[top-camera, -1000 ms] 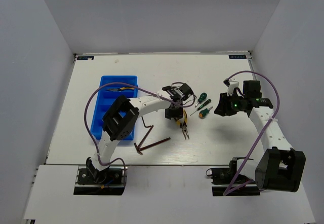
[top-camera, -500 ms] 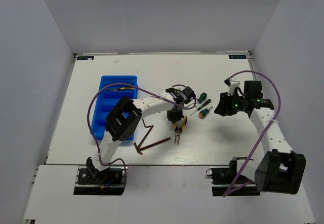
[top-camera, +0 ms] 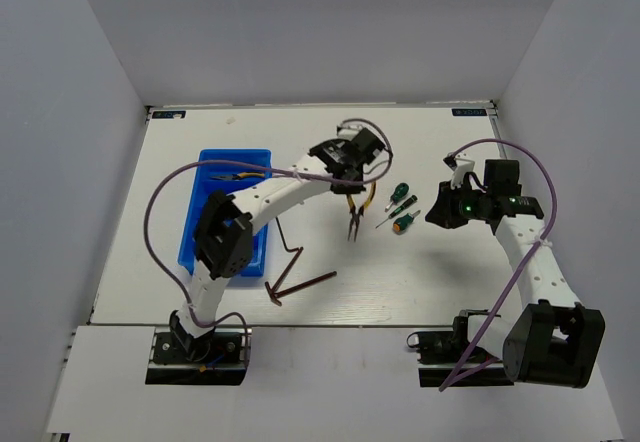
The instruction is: Sort the tools into containers
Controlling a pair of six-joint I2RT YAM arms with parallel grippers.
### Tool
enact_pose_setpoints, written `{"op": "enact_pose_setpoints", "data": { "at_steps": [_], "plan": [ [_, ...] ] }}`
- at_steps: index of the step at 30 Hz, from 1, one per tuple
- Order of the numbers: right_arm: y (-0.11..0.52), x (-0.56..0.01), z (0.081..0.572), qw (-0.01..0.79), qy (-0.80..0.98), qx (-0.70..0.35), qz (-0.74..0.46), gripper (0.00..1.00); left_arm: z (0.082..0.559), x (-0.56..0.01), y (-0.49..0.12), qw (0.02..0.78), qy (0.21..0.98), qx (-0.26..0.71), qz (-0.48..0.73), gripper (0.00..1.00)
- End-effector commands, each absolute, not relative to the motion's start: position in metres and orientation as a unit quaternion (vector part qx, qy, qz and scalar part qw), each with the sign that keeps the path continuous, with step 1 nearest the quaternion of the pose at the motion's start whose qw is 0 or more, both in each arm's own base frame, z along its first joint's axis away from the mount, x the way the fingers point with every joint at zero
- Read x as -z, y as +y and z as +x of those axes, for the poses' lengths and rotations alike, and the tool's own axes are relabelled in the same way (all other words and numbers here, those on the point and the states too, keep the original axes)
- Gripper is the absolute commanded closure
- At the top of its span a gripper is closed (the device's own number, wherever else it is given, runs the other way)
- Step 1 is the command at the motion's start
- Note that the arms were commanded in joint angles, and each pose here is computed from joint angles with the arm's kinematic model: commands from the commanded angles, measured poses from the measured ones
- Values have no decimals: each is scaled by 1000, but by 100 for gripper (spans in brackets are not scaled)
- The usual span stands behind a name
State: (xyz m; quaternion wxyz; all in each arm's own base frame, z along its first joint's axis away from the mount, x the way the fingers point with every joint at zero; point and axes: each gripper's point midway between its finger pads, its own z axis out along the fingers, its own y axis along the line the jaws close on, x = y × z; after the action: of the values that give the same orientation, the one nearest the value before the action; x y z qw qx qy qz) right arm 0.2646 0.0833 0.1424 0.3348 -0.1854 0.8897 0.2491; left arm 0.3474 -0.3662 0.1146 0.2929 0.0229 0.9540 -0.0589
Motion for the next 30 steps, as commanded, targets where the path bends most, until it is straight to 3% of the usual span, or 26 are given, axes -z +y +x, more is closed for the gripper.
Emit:
{"op": "enact_pose_setpoints", "data": {
  "at_steps": [1, 6, 15, 30],
  "plan": [
    [84, -154, 266, 353, 879, -252, -195, 85, 392, -222, -309, 419, 907, 34, -9, 100],
    [84, -154, 267, 353, 879, -254, -193, 83, 425, -258, -252, 476, 879, -19, -31, 100],
    [85, -152, 266, 350, 879, -258, -195, 83, 465, -290, -131, 527, 814, -229, -87, 100],
    [86, -145, 266, 336, 883, -267, -193, 83, 488, -278, -49, 580, 762, -284, -43, 100]
  ]
}}
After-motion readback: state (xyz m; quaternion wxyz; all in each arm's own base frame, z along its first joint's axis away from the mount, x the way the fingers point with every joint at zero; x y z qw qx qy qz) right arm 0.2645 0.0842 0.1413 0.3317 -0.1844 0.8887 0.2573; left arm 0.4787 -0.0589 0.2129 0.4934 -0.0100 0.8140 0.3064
